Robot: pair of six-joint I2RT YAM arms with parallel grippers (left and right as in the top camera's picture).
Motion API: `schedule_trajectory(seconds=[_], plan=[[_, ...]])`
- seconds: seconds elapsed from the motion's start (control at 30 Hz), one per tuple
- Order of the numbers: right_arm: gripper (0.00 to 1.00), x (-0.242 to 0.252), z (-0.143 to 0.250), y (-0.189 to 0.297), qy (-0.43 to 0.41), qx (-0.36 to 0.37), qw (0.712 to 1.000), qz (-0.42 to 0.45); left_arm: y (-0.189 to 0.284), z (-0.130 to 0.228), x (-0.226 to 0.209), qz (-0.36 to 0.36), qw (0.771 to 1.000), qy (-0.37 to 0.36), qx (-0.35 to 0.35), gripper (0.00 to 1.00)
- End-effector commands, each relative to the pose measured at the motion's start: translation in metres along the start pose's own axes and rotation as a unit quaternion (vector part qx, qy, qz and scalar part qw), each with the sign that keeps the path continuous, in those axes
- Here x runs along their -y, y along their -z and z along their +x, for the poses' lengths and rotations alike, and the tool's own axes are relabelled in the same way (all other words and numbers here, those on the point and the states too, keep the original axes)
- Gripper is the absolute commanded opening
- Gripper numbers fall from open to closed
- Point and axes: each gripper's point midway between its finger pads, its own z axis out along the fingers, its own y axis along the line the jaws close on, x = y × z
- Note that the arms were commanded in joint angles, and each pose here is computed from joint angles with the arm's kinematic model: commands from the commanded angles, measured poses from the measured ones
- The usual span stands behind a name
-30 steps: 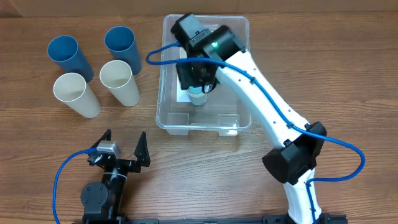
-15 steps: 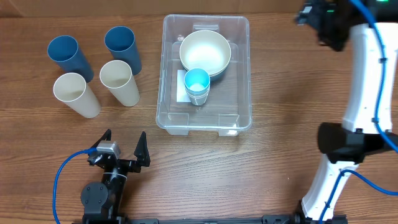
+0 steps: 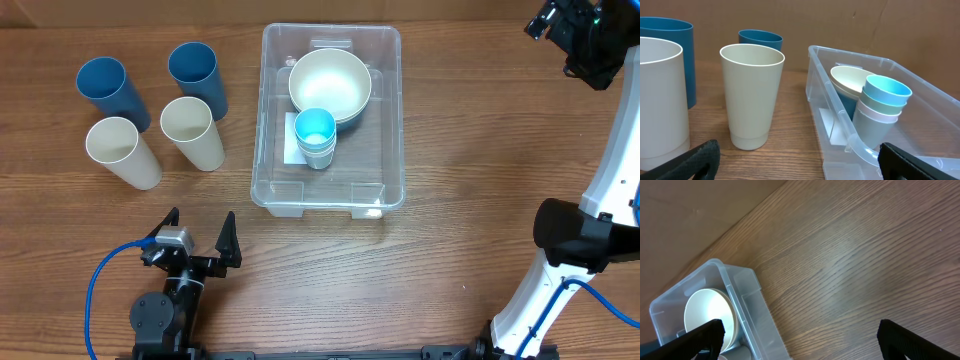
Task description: Pack container
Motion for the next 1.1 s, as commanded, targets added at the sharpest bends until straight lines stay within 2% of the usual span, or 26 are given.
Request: schedule_trajectory(seconds=[0.0,0.43,0.5,0.6,0.67,0.73,0.83,0.9,0.97,1.07], plan=[[1.00,-0.006,-0.004,0.025,0.009,0.029,0.999,-0.015,0.000,0.000,0.000,0.000,1.000,-0.010,0.002,1.00],[1.00,-0.006,-0.004,0.025,0.009,0.030,0.999,-0.015,0.000,0.000,-0.001,-0.003,1.000,-0.011,0.002,1.00],[1.00,-0.006,-0.004,0.025,0.009,0.030,0.999,-0.015,0.001,-0.002,-0.012,-0.035,0.999,-0.010,0.008,1.00],[1.00,-0.006,-0.004,0.025,0.009,0.030,0.999,-0.015,0.001,-0.012,0.014,0.038,0.998,0.044,0.020,1.00],[1.00,-0.006,-0.004,0.025,0.009,0.030,0.999,-0.015,0.011,-0.033,0.047,0.123,0.991,0.045,0.028,1.00],[1.00,-0.006,-0.004,0.025,0.009,0.030,0.999,-0.015,0.022,-0.054,0.054,0.123,0.991,0.042,0.016,1.00],[1.00,-0.006,-0.004,0.025,0.009,0.029,0.999,-0.015,0.043,-0.115,0.036,0.017,0.999,0.030,0.006,1.00],[1.00,-0.006,-0.004,0.025,0.009,0.030,0.999,-0.015,0.047,-0.148,0.034,-0.013,1.000,0.026,-0.007,1.00],[1.00,-0.006,-0.004,0.025,0.009,0.030,0.999,-0.015,0.040,-0.176,0.030,-0.046,0.997,0.031,-0.048,1.00],[1.00,-0.006,-0.004,0.025,0.009,0.030,0.999,-0.015,0.016,-0.195,0.024,-0.081,0.987,0.022,-0.139,1.00]])
